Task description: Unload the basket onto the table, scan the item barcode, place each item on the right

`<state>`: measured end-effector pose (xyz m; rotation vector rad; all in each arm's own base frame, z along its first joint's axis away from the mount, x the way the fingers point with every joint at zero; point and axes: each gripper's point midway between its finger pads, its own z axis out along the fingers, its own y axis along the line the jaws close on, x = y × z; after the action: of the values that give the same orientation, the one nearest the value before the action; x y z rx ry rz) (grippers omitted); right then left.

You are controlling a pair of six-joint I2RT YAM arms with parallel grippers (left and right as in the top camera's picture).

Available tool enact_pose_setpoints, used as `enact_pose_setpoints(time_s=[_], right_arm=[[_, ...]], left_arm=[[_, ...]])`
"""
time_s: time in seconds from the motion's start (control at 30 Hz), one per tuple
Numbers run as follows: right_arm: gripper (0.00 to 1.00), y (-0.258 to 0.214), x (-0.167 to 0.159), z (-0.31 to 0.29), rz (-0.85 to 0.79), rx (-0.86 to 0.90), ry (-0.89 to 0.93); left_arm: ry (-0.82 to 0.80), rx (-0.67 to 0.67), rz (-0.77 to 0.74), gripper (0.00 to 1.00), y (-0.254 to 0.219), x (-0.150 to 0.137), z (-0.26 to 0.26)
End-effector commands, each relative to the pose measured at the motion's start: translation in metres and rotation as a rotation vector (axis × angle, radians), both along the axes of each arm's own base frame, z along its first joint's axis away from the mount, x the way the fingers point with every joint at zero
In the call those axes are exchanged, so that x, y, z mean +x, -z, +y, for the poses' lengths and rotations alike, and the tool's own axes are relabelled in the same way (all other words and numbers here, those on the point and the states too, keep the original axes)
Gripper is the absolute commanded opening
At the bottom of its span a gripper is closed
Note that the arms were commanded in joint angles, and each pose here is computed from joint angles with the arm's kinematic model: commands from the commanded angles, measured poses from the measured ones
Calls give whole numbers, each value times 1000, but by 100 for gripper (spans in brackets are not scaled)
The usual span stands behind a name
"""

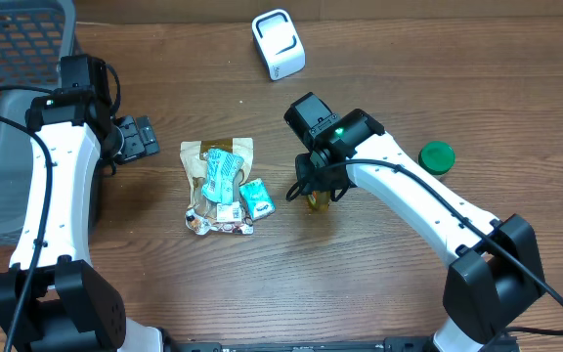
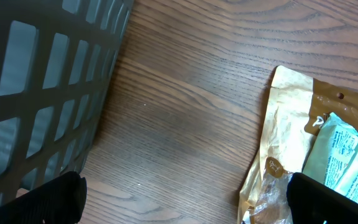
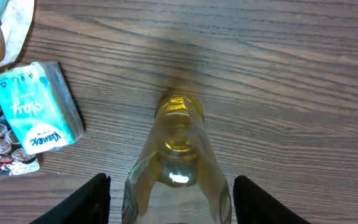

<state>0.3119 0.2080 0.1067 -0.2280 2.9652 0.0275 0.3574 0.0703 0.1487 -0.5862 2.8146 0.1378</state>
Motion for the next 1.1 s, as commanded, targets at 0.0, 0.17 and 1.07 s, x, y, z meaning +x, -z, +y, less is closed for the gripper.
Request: enact_pose_setpoints(time_s=[0.0, 0.17, 1.07], right_arm=[[60, 3, 0, -4, 1, -16, 6], [61, 3, 0, -4, 2, -17, 6], [68, 6, 2, -5, -8, -24, 8]], left_arm=[[6, 20, -32, 100, -12, 3, 3], [6, 20, -32, 99, -12, 3, 3], [6, 20, -32, 100, -12, 3, 3]])
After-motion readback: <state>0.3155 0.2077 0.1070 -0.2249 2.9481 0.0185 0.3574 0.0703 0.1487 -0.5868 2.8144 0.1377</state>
